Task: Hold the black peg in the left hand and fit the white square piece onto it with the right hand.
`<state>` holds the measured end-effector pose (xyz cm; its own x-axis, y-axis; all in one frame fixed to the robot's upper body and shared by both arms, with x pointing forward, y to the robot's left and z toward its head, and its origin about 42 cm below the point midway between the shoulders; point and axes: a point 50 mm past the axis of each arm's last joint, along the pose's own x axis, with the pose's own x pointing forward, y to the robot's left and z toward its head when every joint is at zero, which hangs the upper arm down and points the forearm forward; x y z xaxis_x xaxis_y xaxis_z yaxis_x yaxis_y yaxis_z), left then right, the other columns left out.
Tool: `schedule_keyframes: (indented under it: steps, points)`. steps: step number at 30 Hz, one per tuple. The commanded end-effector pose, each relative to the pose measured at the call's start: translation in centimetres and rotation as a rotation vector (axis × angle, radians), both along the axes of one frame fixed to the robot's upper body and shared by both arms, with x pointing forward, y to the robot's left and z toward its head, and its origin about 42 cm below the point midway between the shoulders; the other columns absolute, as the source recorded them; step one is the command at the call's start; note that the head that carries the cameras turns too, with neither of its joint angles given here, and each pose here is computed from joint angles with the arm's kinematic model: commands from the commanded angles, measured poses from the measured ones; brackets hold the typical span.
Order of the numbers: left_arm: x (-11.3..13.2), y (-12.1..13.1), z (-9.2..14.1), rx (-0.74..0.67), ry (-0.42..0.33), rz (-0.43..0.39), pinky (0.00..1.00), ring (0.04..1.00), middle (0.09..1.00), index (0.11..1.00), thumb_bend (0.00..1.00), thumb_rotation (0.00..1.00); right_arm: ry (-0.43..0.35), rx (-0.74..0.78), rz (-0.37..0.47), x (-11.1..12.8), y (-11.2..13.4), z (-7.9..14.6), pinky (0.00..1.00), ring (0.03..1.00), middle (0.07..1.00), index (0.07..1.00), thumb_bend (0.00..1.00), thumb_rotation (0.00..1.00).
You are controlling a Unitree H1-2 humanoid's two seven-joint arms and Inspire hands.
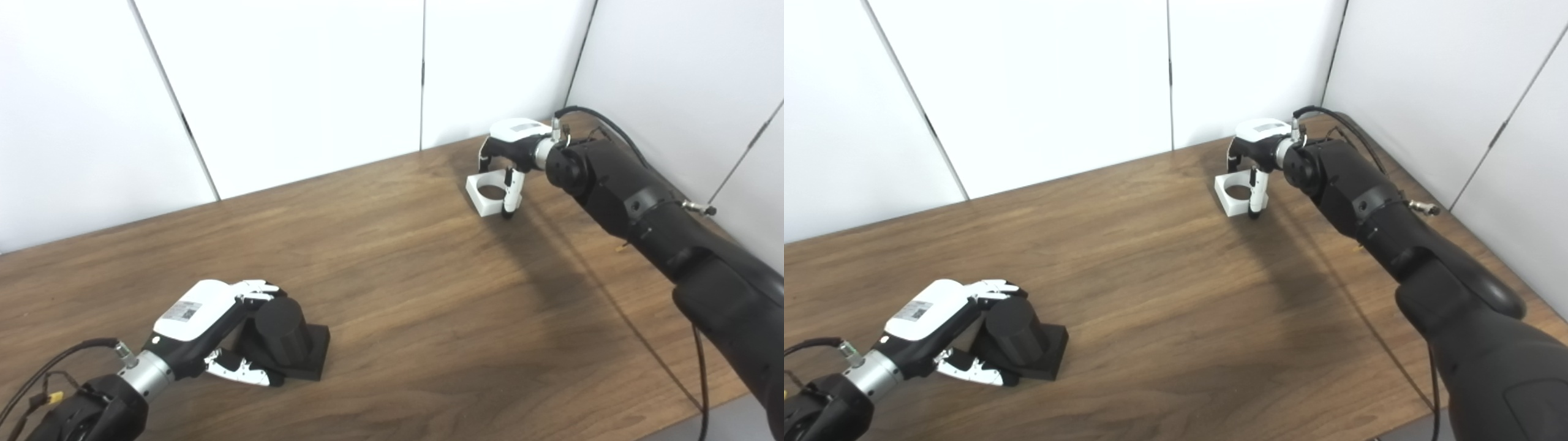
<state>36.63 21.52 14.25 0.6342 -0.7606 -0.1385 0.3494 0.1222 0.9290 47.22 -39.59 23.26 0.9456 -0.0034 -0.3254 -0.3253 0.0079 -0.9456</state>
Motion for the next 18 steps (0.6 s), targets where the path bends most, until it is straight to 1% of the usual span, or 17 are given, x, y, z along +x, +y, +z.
schedule_keyframes:
  steps: [1, 4, 8, 12, 14, 18]
  points:
    - [-1.6, 2.5, -3.1, 0.176, 0.127, 0.001, 0.74, 0.865, 0.822, 0.488, 0.52, 0.06, -0.084, -0.017, 0.006, 0.5, -0.5, 2.7, 0.83, 0.84, 0.788, 0.483, 0.52, 0.13]
    - [-1.6, 2.5, -3.1, 0.175, 0.122, 0.001, 0.73, 0.86, 0.82, 0.488, 0.52, 0.06, -0.101, -0.001, 0.011, 0.4, -0.5, 2.8, 0.82, 0.831, 0.777, 0.483, 0.52, 0.13]
    - [-1.6, 2.5, -3.1, 0.171, 0.123, 0.001, 0.73, 0.859, 0.82, 0.488, 0.52, 0.06, -0.129, 0.022, 0.019, 0.3, -0.2, 3.1, 0.84, 0.833, 0.772, 0.483, 0.52, 0.13]
    - [-1.6, 2.2, -3.1, 0.169, 0.124, -0.001, 0.74, 0.865, 0.821, 0.488, 0.52, 0.06, -0.163, 0.049, 0.064, 0.1, 0.3, 3.9, 0.8, 0.816, 0.757, 0.483, 0.52, 0.13]
    - [-1.6, 2.0, -3.0, 0.17, 0.122, -0.001, 0.75, 0.87, 0.823, 0.488, 0.52, 0.06, -0.184, 0.075, 0.101, 0.0, 0.8, 4.6, 0.79, 0.808, 0.758, 0.483, 0.52, 0.13]
    - [-1.5, 1.6, -3.0, 0.182, 0.125, 0.0, 0.75, 0.872, 0.826, 0.488, 0.52, 0.06, -0.21, 0.084, 0.157, -0.5, 2.0, 6.1, 0.82, 0.817, 0.768, 0.483, 0.52, 0.13]
